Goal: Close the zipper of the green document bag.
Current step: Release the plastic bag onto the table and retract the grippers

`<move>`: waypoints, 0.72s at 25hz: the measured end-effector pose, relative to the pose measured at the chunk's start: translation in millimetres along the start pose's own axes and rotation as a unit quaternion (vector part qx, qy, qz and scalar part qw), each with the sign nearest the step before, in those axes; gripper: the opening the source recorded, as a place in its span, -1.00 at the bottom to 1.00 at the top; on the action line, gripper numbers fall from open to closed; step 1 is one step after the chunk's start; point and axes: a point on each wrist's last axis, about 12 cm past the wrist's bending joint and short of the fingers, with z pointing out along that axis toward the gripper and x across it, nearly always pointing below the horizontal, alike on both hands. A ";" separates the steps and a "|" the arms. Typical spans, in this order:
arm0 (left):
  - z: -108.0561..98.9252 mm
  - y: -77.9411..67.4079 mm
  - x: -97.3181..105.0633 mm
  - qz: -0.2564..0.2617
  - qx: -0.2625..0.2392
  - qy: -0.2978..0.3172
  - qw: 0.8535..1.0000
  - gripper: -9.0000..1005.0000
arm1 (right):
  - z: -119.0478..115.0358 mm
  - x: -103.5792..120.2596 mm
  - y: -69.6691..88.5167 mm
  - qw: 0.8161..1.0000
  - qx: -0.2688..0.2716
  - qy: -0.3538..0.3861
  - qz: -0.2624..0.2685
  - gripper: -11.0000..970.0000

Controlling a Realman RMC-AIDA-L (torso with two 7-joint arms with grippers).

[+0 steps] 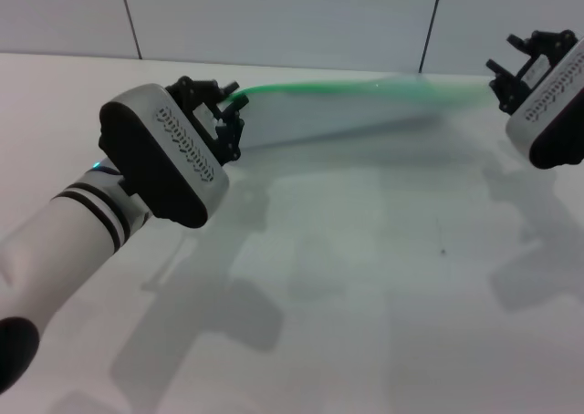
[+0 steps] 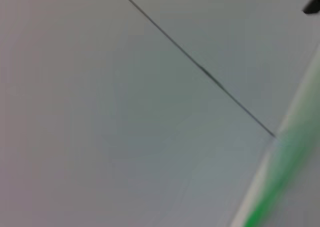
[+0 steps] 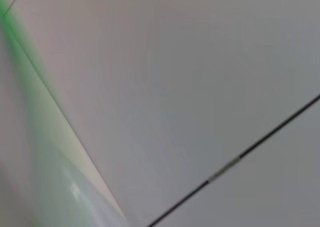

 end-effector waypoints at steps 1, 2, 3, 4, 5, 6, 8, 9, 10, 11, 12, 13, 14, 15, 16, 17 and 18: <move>0.3 0.3 0.0 -0.004 -0.008 -0.003 1.000 -0.84 | -0.1 -1.8 1.9 1.000 0.002 -0.003 0.002 -0.57; 0.5 0.5 0.3 -0.009 -0.016 -0.006 1.000 -0.81 | -0.2 -3.3 3.5 1.000 0.005 -0.006 0.005 -0.53; 0.4 1.2 0.2 -0.014 -0.025 -0.010 1.000 -0.79 | -0.4 -4.3 4.9 1.000 0.007 -0.008 0.010 -0.48; -0.2 2.8 -0.1 -0.024 -0.039 -0.016 0.999 -0.77 | -0.7 -5.1 5.8 1.000 0.011 -0.011 0.018 -0.44; -1.0 4.6 -0.4 -0.035 -0.053 -0.021 0.998 -0.69 | -1.2 -5.9 6.4 0.999 0.017 -0.013 0.027 -0.39; -1.7 6.1 -1.0 -0.045 -0.062 -0.025 0.997 -0.62 | -1.9 -7.1 7.0 0.999 0.025 -0.018 0.042 -0.34; -2.4 8.7 -1.1 -0.066 -0.076 -0.028 0.994 -0.47 | -3.6 -9.8 8.9 0.996 0.044 -0.028 0.068 -0.25; -2.5 9.5 -0.6 -0.076 -0.080 -0.027 0.994 -0.40 | -5.4 -12.9 9.5 0.993 0.066 -0.041 0.087 -0.20; -2.4 10.2 0.0 -0.086 -0.083 -0.025 0.993 -0.32 | -5.4 -12.9 9.5 0.993 0.066 -0.041 0.087 -0.15; -2.3 11.0 0.6 -0.096 -0.085 -0.023 0.992 -0.22 | -6.4 -14.1 9.7 0.991 0.077 -0.048 0.098 -0.09; -2.2 12.0 0.8 -0.106 -0.089 -0.022 0.990 -0.12 | -7.3 -15.8 9.7 0.988 0.088 -0.055 0.111 -0.04; -2.0 13.3 0.5 -0.116 -0.094 -0.023 0.989 -0.02 | -8.1 -17.0 9.6 0.985 0.097 -0.062 0.126 0.02; -2.1 15.1 -0.2 -0.128 -0.103 -0.026 0.986 0.08 | -8.7 -18.0 9.6 0.982 0.103 -0.068 0.143 0.07; -2.3 16.4 -0.8 -0.137 -0.109 -0.029 0.984 0.18 | -9.6 -19.2 9.1 0.978 0.110 -0.076 0.163 0.13; -2.8 18.7 -2.2 -0.152 -0.122 -0.036 0.980 0.25 | -10.4 -19.9 8.4 0.973 0.118 -0.083 0.181 0.13; -3.6 21.0 -3.1 -0.170 -0.133 -0.044 0.976 0.31 | -11.3 -20.3 7.3 0.967 0.127 -0.091 0.200 0.12; -4.4 23.2 -3.8 -0.187 -0.143 -0.052 0.970 0.38 | -12.4 -20.5 6.8 0.961 0.137 -0.099 0.217 0.12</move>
